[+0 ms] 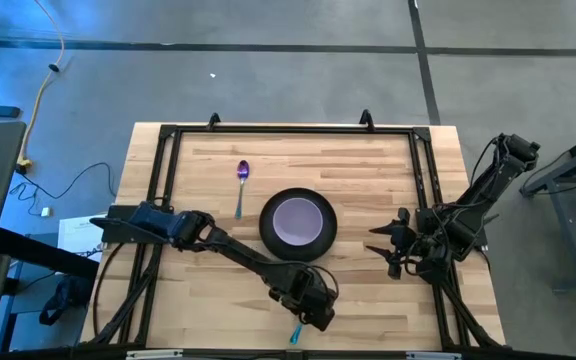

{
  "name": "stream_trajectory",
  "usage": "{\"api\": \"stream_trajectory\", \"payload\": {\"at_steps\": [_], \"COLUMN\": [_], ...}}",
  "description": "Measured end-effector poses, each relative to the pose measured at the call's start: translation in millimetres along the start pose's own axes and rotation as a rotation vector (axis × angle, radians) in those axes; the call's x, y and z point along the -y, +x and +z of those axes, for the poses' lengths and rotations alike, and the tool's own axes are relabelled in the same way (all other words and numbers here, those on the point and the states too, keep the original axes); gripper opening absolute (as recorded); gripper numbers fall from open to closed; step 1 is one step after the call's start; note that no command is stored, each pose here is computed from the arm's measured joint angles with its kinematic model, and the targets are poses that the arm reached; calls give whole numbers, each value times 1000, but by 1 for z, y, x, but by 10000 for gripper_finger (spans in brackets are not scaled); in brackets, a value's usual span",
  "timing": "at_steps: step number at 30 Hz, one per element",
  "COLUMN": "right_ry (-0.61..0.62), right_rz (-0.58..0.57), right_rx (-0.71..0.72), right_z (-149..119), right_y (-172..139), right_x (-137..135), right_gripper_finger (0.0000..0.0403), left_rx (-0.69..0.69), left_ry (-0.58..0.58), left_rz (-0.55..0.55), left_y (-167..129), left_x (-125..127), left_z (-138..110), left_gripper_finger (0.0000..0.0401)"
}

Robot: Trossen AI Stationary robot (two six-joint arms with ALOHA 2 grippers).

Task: Set table place
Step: Move the fork to the left side of the black plate

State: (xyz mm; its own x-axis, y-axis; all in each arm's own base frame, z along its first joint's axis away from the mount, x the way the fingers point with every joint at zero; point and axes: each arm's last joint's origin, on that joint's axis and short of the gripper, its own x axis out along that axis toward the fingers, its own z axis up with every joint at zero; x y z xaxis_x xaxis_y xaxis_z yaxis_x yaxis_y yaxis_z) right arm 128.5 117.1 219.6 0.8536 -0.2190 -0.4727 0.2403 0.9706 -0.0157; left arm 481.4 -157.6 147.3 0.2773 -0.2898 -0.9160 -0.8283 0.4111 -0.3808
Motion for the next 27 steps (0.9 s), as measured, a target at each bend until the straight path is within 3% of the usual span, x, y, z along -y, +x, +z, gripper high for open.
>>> {"api": "stream_trajectory", "payload": {"at_steps": [19, 27], "right_ry": [13, 28], "right_rz": [7, 15], "right_rx": [-15, -21], "right_z": [-3, -5], "right_y": [-2, -4], "right_x": [0, -1], "right_gripper_finger": [204, 204], "left_rx": [-22, 36], "left_ry": [54, 125], "left_rz": [36, -79], "left_y": [12, -3], "left_x": [14, 32], "left_z": [7, 11], "left_gripper_finger": [165, 165]}}
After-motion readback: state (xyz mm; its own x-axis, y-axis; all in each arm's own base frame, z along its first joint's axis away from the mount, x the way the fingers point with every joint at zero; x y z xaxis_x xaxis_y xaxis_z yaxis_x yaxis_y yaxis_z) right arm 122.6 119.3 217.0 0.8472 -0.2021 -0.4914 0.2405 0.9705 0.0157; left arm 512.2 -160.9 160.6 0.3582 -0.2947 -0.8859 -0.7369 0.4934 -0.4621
